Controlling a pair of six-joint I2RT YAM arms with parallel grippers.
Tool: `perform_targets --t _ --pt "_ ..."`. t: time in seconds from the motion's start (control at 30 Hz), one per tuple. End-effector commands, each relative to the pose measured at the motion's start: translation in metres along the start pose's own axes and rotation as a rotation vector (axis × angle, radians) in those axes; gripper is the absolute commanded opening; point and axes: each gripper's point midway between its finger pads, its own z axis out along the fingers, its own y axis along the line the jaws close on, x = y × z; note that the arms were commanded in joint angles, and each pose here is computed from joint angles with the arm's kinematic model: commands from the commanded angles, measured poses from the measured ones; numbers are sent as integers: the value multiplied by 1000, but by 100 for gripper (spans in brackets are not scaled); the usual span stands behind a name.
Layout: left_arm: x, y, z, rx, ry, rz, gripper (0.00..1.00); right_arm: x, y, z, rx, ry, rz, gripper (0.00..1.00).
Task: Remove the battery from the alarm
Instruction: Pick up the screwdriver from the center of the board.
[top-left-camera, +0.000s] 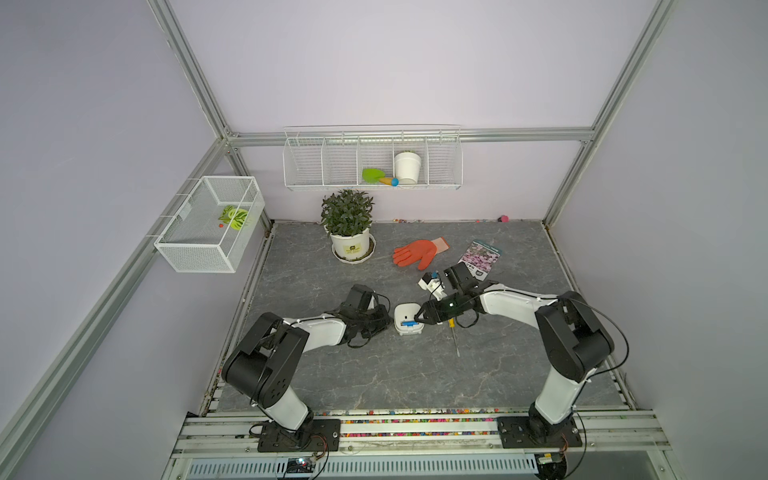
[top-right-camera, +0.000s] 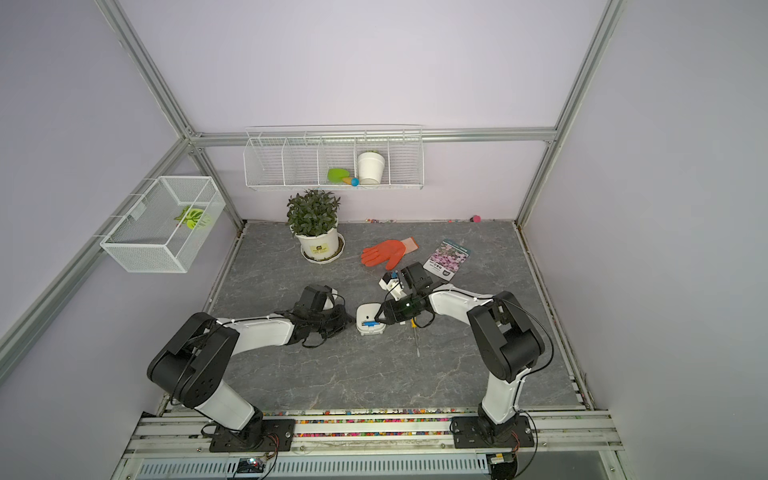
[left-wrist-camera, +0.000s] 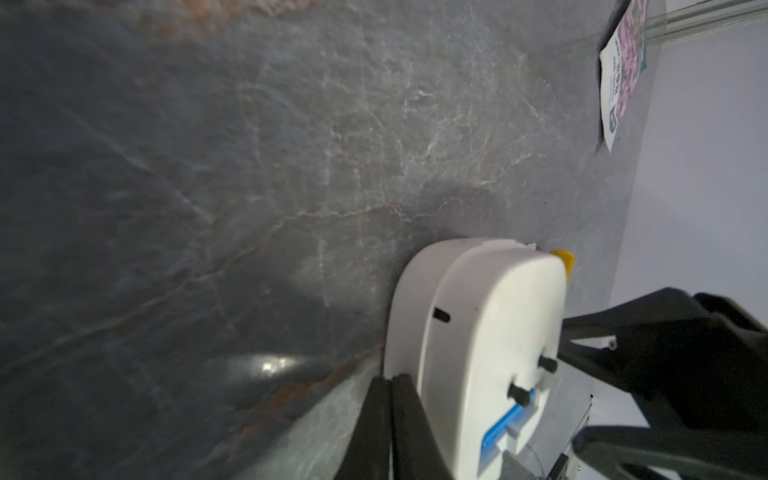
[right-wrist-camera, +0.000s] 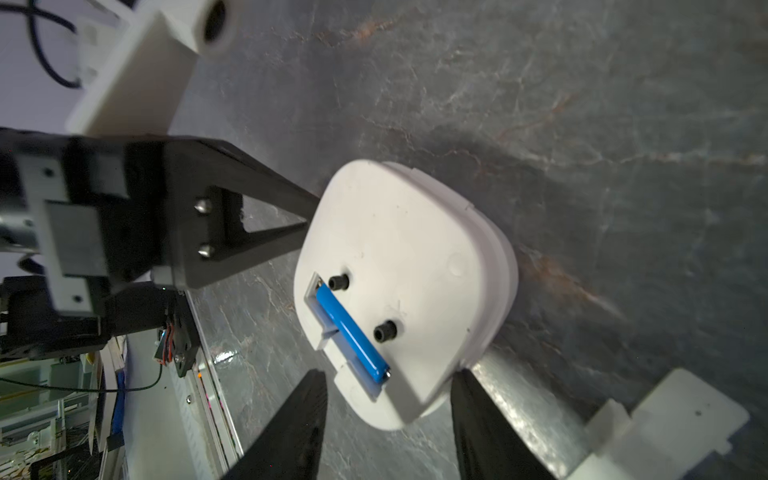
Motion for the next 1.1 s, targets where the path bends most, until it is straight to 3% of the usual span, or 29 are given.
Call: perform_targets --t 0.0,0.1,0.23,0.37,0.47,0.67,0.93,1.07 --pt "-8 -8 0 13 -18 36 10 3 -4 -14 81 -23 11 54" --pt "-9 -7 -9 10 -52 44 13 2 -22 -44 207 -86 43 56" --pt "-17 -18 -37 64 -170 90 26 10 -57 -83 454 -115 70 59" --pt "-28 -28 -64 78 -281 128 50 21 -83 -89 607 -18 78 57" --pt "-35 -36 -78 88 -336 152 60 19 -85 -80 639 22 58 57" --pt "-38 -42 -89 93 -362 167 61 21 -90 -59 669 81 50 52" --pt "-37 -49 -103 129 -405 202 64 28 -95 -45 672 115 57 35" --pt "-34 -67 -114 207 -441 270 65 22 -89 -53 656 67 67 19"
